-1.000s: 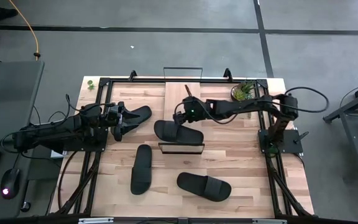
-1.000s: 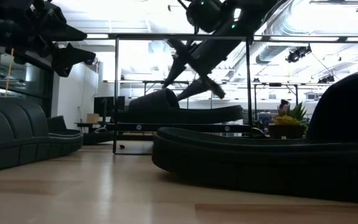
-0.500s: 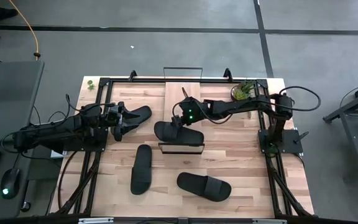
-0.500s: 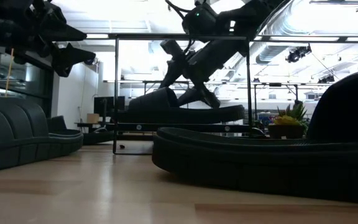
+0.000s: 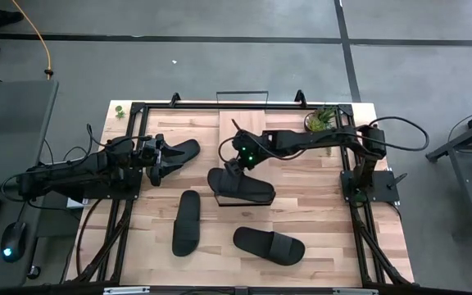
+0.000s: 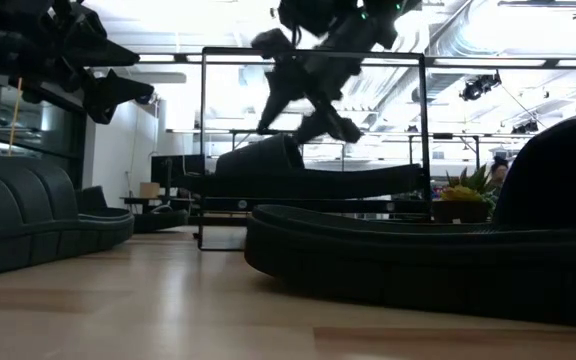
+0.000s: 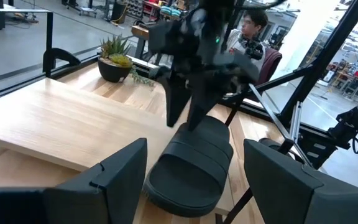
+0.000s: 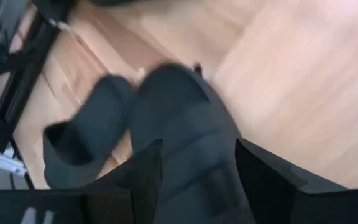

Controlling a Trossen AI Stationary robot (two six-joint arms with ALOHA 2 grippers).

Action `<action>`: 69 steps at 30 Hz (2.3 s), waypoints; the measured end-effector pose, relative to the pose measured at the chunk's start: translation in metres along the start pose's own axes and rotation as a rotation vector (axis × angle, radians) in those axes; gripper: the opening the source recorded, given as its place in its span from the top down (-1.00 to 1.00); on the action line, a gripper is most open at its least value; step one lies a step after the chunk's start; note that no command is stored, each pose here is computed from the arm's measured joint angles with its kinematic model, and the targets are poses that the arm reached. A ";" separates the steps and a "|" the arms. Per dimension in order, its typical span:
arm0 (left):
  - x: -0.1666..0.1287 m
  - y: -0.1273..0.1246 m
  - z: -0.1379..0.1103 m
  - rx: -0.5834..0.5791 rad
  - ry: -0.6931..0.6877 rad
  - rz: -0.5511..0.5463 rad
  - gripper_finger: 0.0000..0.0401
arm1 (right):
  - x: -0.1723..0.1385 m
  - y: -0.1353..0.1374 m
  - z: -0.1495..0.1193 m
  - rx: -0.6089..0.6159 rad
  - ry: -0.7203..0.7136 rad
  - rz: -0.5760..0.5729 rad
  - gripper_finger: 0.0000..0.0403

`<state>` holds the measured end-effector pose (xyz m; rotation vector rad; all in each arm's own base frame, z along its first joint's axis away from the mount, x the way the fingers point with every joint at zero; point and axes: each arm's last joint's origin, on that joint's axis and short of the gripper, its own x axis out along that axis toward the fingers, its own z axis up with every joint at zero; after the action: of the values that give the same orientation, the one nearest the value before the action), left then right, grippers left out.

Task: Pick and place slides into the shelf
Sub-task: Put the top right black slipper on the shelf

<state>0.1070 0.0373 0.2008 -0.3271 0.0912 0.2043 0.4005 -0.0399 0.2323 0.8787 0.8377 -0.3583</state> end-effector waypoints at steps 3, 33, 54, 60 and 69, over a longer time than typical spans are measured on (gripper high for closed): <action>0.000 0.000 0.000 0.000 0.002 0.001 -0.25 | -0.004 0.004 0.004 -0.010 -0.045 -0.020 0.06; 0.000 0.000 -0.001 -0.001 0.006 0.004 -0.25 | 0.005 0.028 -0.016 -0.043 0.105 0.167 0.06; 0.000 0.001 -0.001 -0.002 0.012 0.011 -0.25 | 0.016 0.009 -0.006 0.003 0.061 0.042 0.06; 0.000 0.001 -0.001 -0.003 0.012 0.012 -0.25 | 0.016 0.013 -0.010 -0.007 0.123 0.107 0.06; 0.000 0.001 -0.001 -0.002 0.012 0.011 -0.25 | 0.016 0.008 -0.004 -0.025 0.015 0.015 0.06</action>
<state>0.1068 0.0375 0.1995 -0.3300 0.1043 0.2137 0.4130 -0.0309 0.2230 0.8647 0.8475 -0.3272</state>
